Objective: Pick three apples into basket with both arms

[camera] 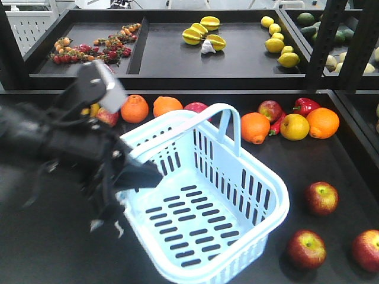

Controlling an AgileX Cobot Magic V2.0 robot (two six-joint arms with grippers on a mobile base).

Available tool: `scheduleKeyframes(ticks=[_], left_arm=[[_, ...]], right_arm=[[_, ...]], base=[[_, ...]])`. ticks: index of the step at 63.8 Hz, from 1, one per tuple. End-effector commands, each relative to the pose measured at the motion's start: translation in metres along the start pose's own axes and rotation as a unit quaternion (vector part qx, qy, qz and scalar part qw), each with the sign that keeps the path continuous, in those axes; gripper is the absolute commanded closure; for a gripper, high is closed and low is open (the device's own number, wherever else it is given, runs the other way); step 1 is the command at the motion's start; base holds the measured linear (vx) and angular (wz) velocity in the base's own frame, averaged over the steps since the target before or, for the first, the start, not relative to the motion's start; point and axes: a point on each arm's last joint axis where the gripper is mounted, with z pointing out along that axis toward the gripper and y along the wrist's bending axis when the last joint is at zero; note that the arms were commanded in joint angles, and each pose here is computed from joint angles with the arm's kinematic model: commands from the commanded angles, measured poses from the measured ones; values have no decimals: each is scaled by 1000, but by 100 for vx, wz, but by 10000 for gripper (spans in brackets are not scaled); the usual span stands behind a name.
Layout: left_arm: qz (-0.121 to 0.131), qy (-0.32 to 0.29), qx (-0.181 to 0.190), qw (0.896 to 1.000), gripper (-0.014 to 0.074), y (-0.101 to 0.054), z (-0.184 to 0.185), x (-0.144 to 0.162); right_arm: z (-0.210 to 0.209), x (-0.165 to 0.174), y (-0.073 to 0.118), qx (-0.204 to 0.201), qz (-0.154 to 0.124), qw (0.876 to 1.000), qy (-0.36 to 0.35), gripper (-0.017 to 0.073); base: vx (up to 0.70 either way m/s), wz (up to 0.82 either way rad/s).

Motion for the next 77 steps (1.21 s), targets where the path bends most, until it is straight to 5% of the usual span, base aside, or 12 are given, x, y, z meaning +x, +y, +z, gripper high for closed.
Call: scheduleKeyframes(ticks=[1, 19, 36, 61, 77], left_arm=[[47, -14, 5, 999, 600, 14, 6, -29], [112, 18, 55, 992, 600, 59, 56, -59], [113, 39, 54, 991, 600, 93, 97, -62], [93, 58, 64, 992, 545, 102, 111, -56], [82, 58, 61, 993, 284, 102, 111, -56]], right_arm=[[0, -3, 1, -4, -6, 999, -35, 564], [0, -3, 1, -4, -6, 999, -35, 564], [0, -3, 1, -4, -6, 999, -35, 564], [0, -3, 1, -4, -6, 999, -35, 564], [0, -3, 1, -4, -6, 999, -35, 564]], base=[[0, 0], [0, 0], [0, 0], [0, 0], [0, 0]])
